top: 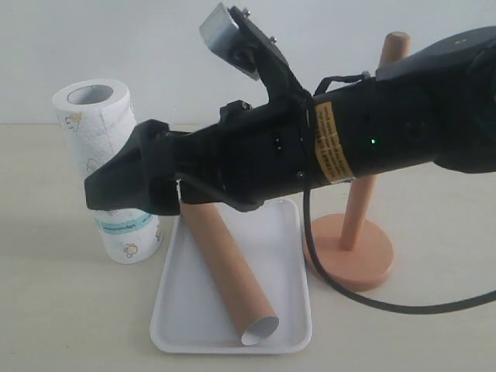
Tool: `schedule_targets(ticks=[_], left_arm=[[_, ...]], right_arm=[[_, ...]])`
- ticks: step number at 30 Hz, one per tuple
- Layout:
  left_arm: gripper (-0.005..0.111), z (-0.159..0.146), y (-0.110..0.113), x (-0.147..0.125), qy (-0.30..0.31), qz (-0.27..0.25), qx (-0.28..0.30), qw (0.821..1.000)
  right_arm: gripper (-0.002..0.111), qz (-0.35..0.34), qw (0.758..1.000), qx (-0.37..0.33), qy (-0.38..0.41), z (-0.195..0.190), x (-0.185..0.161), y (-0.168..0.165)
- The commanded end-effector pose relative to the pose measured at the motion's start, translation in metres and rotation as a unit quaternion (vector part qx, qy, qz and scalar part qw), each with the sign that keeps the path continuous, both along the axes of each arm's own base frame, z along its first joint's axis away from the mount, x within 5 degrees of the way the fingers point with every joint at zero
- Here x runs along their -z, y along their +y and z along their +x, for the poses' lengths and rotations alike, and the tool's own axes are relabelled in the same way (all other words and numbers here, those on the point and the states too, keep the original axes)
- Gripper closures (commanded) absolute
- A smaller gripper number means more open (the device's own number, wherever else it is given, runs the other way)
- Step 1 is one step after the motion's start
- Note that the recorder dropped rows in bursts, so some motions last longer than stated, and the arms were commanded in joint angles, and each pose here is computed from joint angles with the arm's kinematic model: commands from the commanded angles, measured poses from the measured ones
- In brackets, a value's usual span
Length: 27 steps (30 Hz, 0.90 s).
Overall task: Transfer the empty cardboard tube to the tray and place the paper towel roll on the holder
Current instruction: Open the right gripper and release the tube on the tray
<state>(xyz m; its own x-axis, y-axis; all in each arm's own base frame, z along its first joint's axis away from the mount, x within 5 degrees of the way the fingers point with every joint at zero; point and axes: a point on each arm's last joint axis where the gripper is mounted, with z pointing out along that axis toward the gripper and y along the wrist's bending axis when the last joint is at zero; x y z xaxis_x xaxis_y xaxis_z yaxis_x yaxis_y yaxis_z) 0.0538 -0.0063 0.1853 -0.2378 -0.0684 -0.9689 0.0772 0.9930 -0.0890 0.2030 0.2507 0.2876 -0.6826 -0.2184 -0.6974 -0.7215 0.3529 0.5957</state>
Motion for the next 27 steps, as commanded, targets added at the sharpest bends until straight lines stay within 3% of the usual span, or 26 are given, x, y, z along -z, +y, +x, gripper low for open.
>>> schedule_targets(ticks=[1, 8, 11, 13, 18, 19, 27], left_arm=[[0.102, 0.0, 0.0, 0.0, -0.003, -0.004, 0.001, 1.0], [0.102, 0.0, 0.0, 0.0, -0.003, -0.004, 0.001, 1.0], [0.102, 0.0, 0.0, 0.0, -0.003, -0.004, 0.001, 1.0], [0.102, 0.0, 0.0, 0.0, -0.003, -0.004, 0.001, 1.0], [0.102, 0.0, 0.0, 0.0, -0.003, -0.004, 0.001, 1.0], [0.102, 0.0, 0.0, 0.0, -0.003, -0.004, 0.001, 1.0], [0.102, 0.0, 0.0, 0.0, -0.003, -0.004, 0.001, 1.0]], right_arm=[[0.003, -0.008, 1.0, -0.021, -0.015, -0.004, -0.003, -0.001], [0.004, 0.003, 0.998, -0.068, 0.004, -0.013, -0.004, 0.0], [0.014, 0.008, 0.996, -0.09, 0.014, -0.017, -0.005, 0.0], [0.03, 0.011, 0.995, -0.102, 0.019, -0.02, -0.005, 0.0], [0.099, 0.023, 0.987, -0.157, 0.039, -0.03, -0.008, -0.001], [0.108, 0.026, 0.984, -0.17, 0.046, -0.033, -0.009, -0.001], [0.107, 0.034, 0.976, -0.206, 0.061, -0.04, -0.011, -0.002]])
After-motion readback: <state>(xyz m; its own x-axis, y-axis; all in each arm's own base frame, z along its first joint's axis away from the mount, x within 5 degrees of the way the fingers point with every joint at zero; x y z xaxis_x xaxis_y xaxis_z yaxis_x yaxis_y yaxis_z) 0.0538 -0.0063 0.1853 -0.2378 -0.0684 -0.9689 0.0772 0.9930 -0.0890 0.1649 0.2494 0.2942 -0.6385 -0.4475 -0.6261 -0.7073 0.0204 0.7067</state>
